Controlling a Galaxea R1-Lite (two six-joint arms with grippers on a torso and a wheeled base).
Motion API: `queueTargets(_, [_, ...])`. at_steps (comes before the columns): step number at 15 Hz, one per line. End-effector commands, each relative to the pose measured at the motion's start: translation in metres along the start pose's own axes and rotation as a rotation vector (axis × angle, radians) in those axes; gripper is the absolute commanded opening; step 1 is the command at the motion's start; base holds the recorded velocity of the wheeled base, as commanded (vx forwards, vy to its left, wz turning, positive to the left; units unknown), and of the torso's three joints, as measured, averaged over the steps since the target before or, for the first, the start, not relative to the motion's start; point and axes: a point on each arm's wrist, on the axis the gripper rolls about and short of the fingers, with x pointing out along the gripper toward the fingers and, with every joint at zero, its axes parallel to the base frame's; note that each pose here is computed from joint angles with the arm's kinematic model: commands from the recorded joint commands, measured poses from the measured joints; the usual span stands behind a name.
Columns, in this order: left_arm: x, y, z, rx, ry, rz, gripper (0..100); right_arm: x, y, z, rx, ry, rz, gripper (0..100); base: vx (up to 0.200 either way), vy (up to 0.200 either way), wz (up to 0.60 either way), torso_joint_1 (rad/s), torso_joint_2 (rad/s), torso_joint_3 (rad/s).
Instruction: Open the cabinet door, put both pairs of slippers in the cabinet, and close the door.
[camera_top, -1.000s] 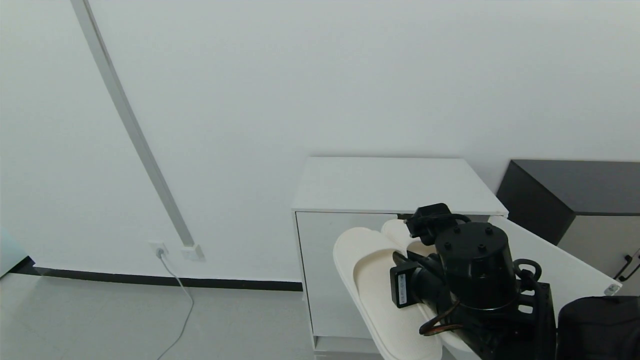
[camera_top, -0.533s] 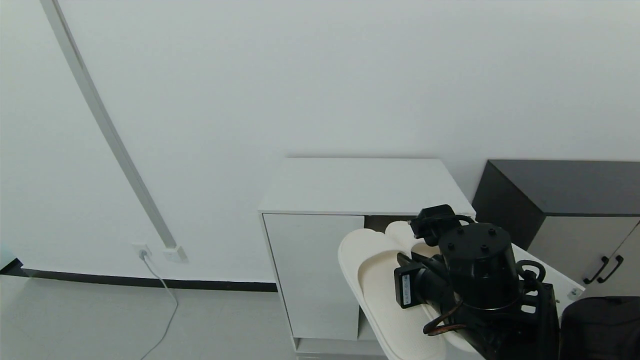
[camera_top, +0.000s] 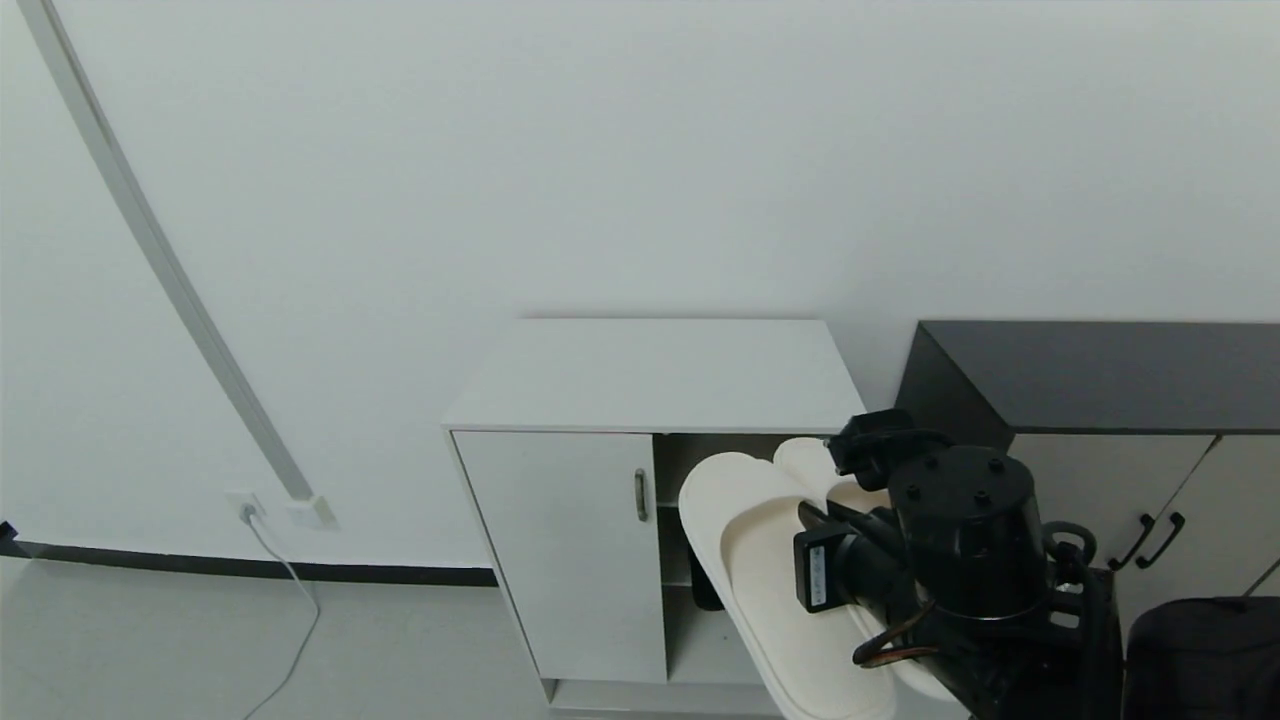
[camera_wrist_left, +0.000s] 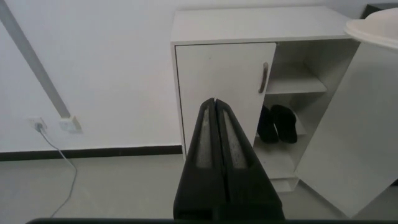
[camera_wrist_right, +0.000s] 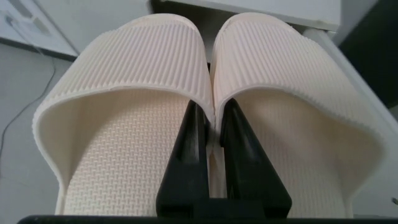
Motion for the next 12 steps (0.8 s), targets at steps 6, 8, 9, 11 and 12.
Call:
queueTargets(6, [0.0001, 0.0000, 0.0000, 0.000, 0.001, 0.000, 0, -0.0005, -0.0010, -0.0019, -0.001, -0.001, 0.001, 0, 0.000, 0.000, 0.00, 0.000, 0.00, 0.000])
queueTargets(8, [0.0001, 0.0000, 0.0000, 0.000, 0.001, 0.000, 0, -0.0004, -0.0014, -0.0036, -0.004, 0.004, -0.001, 0, 0.000, 0.000, 0.00, 0.000, 0.00, 0.000])
queueTargets(9, [0.0001, 0.0000, 0.0000, 0.000, 0.001, 0.000, 0, -0.0004, -0.0014, -0.0036, -0.004, 0.004, -0.001, 0, 0.000, 0.000, 0.00, 0.000, 0.00, 0.000])
queueTargets(11, [0.0000, 0.0000, 0.0000, 0.000, 0.000, 0.000, 0, -0.0001, -0.0013, -0.0039, -0.005, 0.005, -0.001, 0, 0.000, 0.000, 0.00, 0.000, 0.00, 0.000])
queueTargets(12, [0.0001, 0.0000, 0.0000, 0.000, 0.001, 0.000, 0, -0.0004, -0.0010, -0.0043, -0.005, 0.005, 0.000, 0, 0.000, 0.000, 0.00, 0.000, 0.00, 0.000])
